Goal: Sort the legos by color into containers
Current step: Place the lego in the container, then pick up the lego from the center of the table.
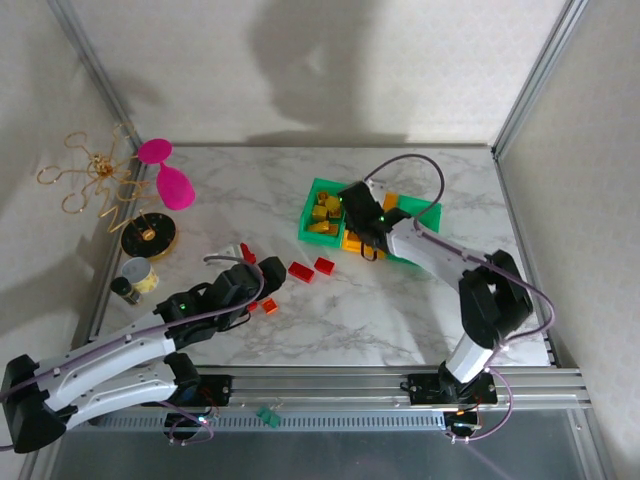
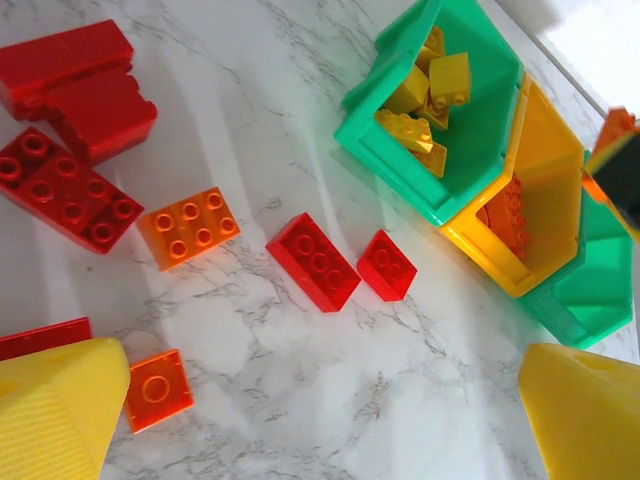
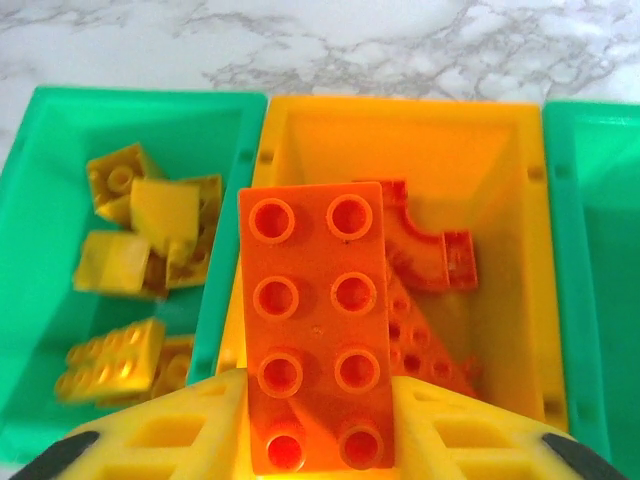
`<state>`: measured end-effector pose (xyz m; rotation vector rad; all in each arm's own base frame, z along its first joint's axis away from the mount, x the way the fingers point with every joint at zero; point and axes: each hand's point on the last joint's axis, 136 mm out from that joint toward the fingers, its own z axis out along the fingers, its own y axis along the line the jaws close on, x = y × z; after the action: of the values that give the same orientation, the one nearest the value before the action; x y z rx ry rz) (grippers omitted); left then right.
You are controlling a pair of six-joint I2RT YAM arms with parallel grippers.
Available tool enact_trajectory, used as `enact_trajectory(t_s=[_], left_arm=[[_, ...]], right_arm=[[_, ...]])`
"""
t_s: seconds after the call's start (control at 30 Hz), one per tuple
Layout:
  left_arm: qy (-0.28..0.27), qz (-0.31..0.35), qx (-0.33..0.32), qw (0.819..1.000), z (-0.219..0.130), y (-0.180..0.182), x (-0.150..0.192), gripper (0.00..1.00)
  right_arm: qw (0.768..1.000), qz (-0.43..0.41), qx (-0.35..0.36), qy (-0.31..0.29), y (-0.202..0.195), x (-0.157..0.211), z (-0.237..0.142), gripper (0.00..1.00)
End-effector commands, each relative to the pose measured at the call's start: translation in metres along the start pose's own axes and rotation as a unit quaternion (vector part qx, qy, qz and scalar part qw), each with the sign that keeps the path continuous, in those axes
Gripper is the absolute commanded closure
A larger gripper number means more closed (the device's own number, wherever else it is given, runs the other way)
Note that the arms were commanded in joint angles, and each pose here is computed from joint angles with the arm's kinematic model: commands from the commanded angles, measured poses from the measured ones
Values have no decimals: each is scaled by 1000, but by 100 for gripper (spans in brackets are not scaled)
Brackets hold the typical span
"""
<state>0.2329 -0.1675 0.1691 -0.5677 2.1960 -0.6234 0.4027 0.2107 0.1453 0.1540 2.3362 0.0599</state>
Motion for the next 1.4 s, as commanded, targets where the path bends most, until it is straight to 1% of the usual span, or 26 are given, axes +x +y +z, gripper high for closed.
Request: enact_trajectory(t_s=[0.0,0.03,0.07,0.1,0.17,0.27,0.33,0.4,0.47,0.57,0.6,0.73,0.9,1.0,1.13,1.23,1.3,1.37], left_arm=[[-2,-6,27,1000,-1,-25,-8,0],[-1,-1,24,1000,0,-25,-8,0],[-2,2,23,1000,0,-26,-9,0],[-3,5,19,1000,0,-25,-9,0],[-7,6,18,1000,-1,-24,-11,0],[-15,5,19,1000,-4,-21,-14,0],[-20,4,15,1000,-6,-18,-16,0],[-24,2,9,1000,-8,-12,-18,0],[-28,-3,5,1000,-11,-6,-19,0],[-33,-13,2,999,-16,2,-21,0],[-35,-16,0,999,-18,6,-21,0],[-46,-27,-10,999,-28,20,-25,0],[-71,-24,-46,996,-40,44,-36,0],[-75,-31,-45,996,-46,48,-39,0],[-76,-37,-49,995,-48,52,-39,0],[-76,-38,-52,995,-48,54,-39,0],[-75,-39,-52,995,-48,54,-39,0],[-73,-37,-55,995,-48,55,-37,0]], right_arm=[[1000,-17,2,1,3,-22,20,61],[1000,-17,10,5,1,-25,24,59],[1000,-16,14,6,0,-27,27,54],[1000,-17,11,5,2,-29,27,49],[1000,-18,-5,2,7,-33,24,44],[1000,-20,-16,-3,8,-35,12,41],[999,-27,-35,-7,13,-35,-1,40],[998,-39,-56,-7,22,-29,-12,37],[996,-54,-71,0,30,-16,-23,32],[995,-64,-81,13,33,0,-33,31],[992,-76,-97,18,44,13,-41,30],[986,-97,-129,47,60,46,-57,27],[974,-129,-169,71,87,84,-75,23],[968,-139,-189,88,103,106,-79,22],[953,-162,-231,109,137,136,-83,20],[950,-175,-236,102,156,147,-81,20],[945,-177,-250,113,169,155,-78,19],[946,-177,-244,122,177,160,-73,19]])
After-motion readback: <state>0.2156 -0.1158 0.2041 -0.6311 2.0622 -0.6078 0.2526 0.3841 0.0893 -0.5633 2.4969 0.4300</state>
